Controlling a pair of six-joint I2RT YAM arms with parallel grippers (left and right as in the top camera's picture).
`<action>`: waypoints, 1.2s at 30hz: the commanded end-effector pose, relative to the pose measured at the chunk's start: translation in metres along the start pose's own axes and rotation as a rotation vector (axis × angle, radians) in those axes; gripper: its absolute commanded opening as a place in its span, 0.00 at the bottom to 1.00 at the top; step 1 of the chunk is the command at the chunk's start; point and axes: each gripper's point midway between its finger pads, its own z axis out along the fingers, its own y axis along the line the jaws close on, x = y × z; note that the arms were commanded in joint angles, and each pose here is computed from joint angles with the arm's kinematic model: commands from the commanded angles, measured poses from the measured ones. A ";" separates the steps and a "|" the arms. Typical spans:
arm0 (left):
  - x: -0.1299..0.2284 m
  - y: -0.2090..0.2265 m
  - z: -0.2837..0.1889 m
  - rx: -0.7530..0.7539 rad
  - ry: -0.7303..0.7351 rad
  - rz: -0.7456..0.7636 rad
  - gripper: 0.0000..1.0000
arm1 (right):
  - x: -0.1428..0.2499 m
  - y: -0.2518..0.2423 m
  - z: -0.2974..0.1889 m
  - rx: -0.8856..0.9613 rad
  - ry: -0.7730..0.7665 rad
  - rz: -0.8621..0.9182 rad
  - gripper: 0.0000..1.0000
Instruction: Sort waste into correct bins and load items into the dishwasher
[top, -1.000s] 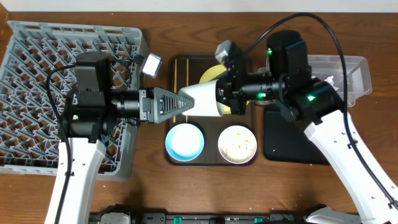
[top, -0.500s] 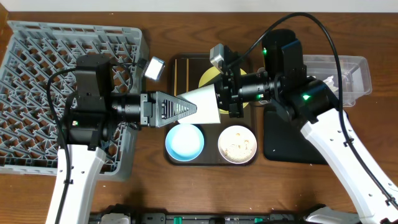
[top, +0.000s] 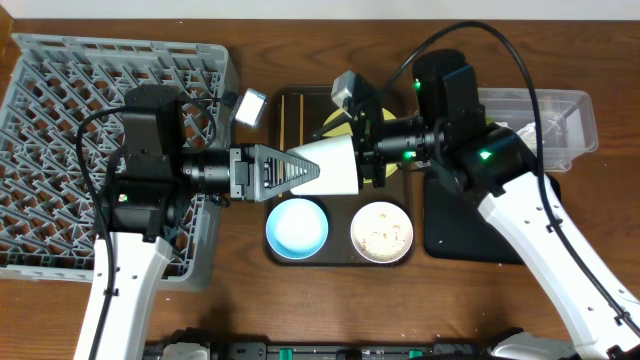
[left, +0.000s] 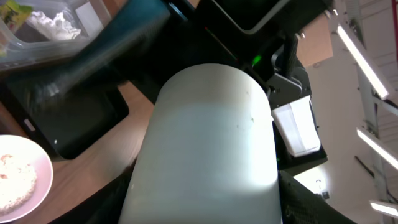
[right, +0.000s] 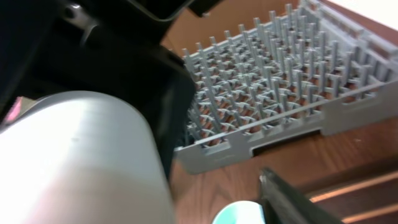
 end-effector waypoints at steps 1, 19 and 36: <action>0.000 -0.014 -0.005 0.019 -0.005 0.095 0.46 | 0.003 -0.039 -0.016 0.133 -0.010 0.064 0.64; -0.005 0.117 -0.099 -0.699 -0.348 -0.291 0.45 | 0.031 -0.061 -0.053 0.198 0.033 0.252 0.69; 0.116 0.164 -0.287 -1.695 -0.558 -0.863 0.40 | 0.101 -0.090 -0.068 0.518 0.289 0.423 0.76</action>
